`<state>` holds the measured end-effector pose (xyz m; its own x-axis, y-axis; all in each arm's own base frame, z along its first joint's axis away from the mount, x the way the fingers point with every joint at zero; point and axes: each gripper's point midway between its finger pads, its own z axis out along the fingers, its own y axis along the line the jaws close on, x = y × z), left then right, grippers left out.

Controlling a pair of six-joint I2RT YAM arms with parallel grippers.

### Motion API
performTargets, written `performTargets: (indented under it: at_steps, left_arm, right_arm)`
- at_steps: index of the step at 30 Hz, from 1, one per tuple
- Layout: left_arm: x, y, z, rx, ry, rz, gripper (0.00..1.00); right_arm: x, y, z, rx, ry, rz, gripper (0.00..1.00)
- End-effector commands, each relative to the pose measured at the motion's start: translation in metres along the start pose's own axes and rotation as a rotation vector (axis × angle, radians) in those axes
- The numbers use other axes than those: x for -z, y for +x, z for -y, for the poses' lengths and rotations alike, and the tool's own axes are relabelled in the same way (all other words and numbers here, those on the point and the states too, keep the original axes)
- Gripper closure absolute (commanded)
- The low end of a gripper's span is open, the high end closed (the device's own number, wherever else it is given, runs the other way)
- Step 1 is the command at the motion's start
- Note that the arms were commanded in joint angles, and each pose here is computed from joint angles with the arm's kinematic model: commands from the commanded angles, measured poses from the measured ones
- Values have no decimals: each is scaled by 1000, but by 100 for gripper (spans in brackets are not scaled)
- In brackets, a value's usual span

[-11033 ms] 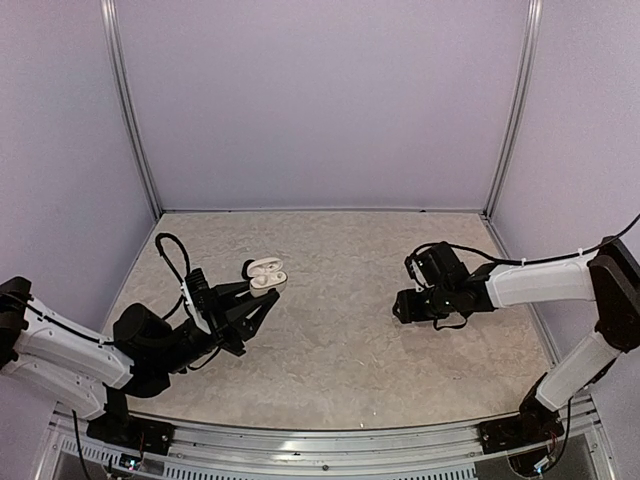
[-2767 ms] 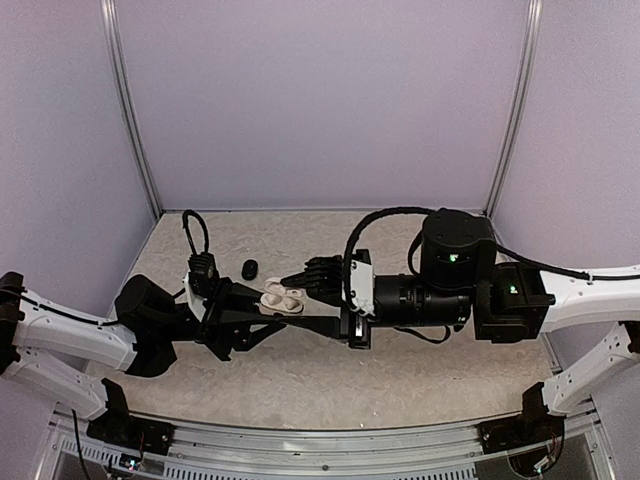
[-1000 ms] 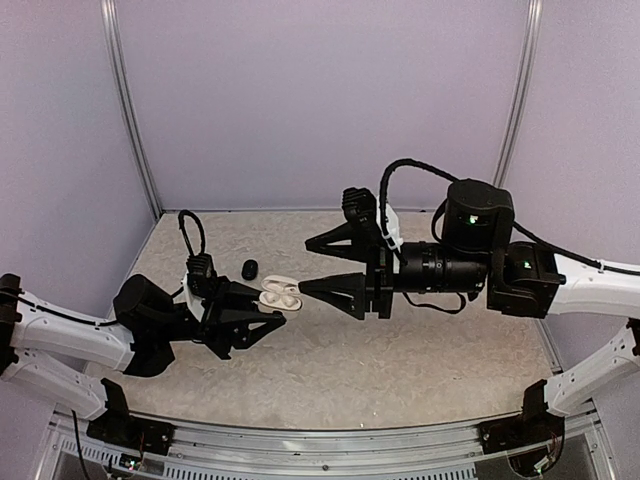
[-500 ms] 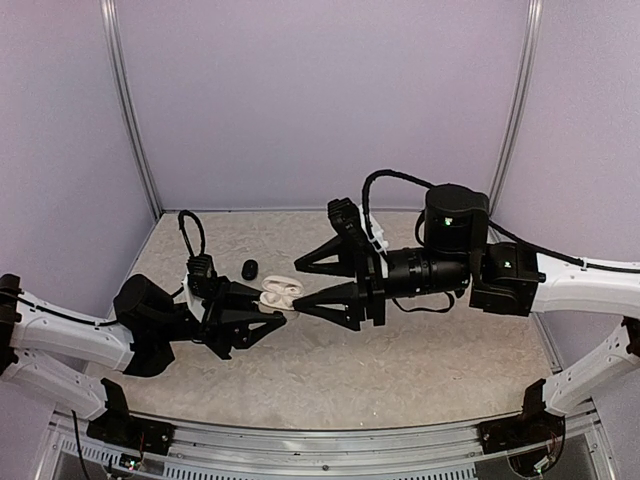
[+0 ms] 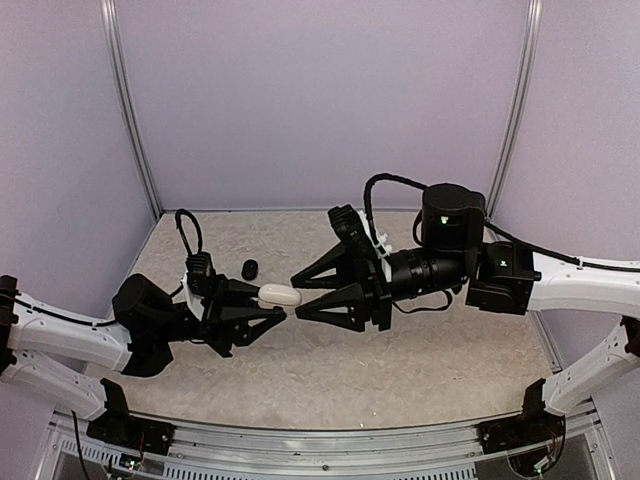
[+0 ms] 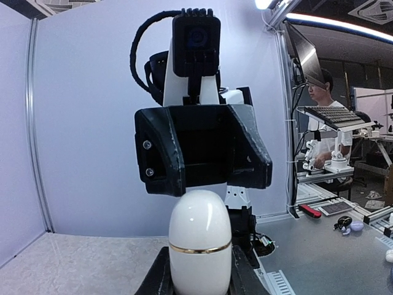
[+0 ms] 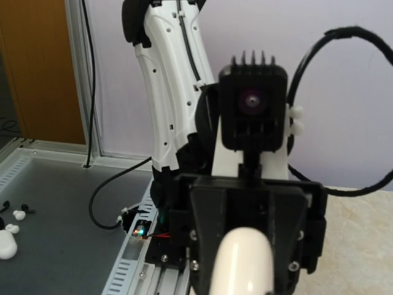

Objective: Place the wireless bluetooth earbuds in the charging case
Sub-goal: Close the charging case with the earbuds, then pass from the left arm to the right

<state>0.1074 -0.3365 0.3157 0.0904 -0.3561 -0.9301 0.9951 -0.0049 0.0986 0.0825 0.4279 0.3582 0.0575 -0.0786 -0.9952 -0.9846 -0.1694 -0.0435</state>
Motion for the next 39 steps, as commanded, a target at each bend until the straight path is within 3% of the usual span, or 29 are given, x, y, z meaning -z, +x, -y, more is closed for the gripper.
performTargets:
  at_steps: [1, 6, 15, 27, 33, 36, 39]
  left_arm:
    - [0, -14, -7, -43, -41, 38, 100]
    - [2, -17, -5, -47, -32, 50, 100]
    - [3, -17, -5, -50, -39, 53, 100]
    - [5, -17, -8, -54, -61, 53, 100]
    - [5, -13, -14, -52, -92, 35, 100]
    - [6, -10, -17, -45, -108, 26, 97]
    - [8, -7, -22, -36, -141, 18, 83]
  right_arm:
    - [9, -14, -5, 30, 5, 37, 55]
    - [11, -7, 22, -6, 150, 10, 57]
    - [0, 6, 28, -66, 142, -8, 66]
    - [-12, 16, 32, -88, 128, -20, 69]
    - [-12, 17, 36, -85, 152, -26, 80]
    - [-8, 15, 38, -82, 163, -17, 85]
    - [-1, 17, 48, -97, 196, -17, 87]
